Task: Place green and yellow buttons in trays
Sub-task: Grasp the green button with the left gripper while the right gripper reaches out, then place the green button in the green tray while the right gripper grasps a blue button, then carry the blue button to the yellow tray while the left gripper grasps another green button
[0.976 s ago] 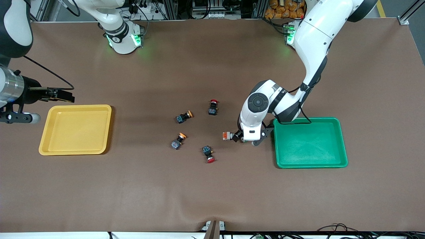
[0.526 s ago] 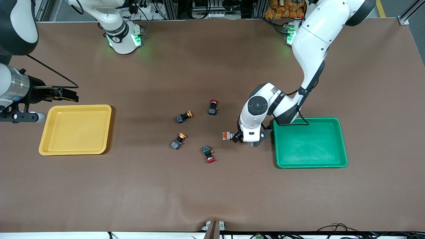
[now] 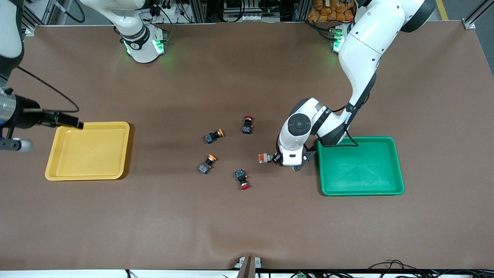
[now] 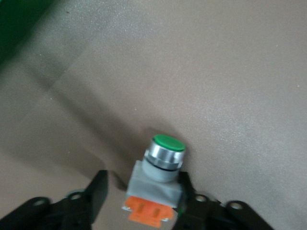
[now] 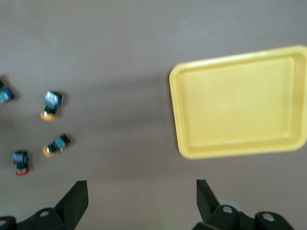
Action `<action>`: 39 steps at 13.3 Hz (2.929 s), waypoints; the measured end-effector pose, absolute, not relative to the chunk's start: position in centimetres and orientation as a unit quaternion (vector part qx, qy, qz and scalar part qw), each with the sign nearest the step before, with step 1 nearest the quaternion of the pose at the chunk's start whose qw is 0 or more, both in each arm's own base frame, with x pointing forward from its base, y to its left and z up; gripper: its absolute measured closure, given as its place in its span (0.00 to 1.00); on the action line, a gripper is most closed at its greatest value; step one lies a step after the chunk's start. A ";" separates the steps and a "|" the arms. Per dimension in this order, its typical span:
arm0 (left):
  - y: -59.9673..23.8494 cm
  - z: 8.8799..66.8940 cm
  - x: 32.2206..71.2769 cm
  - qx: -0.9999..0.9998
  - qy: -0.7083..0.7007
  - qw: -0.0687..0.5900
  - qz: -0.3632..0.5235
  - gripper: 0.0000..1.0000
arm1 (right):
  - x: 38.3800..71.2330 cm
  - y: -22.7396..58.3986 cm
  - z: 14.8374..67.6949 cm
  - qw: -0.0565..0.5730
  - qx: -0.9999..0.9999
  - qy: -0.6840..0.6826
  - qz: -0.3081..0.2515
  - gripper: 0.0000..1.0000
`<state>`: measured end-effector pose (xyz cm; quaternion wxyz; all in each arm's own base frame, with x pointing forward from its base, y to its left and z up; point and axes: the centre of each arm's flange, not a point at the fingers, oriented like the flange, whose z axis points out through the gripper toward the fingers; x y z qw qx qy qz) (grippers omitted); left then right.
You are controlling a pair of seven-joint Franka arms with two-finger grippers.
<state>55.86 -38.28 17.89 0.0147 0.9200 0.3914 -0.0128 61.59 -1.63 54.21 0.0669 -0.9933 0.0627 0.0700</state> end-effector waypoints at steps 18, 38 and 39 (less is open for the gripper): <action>-14.1 25.8 64.1 0.941 0.330 -0.075 0.000 0.58 | 66.4 25.1 28.9 0.039 -0.937 0.338 0.074 0.00; -13.3 29.5 64.5 0.960 0.278 -0.026 -0.007 0.00 | 63.7 31.6 17.1 0.032 -0.927 0.369 0.065 0.14; -15.7 29.8 64.1 0.954 0.300 -0.022 -0.005 0.00 | 63.7 31.6 17.3 0.031 -0.927 0.368 0.067 0.27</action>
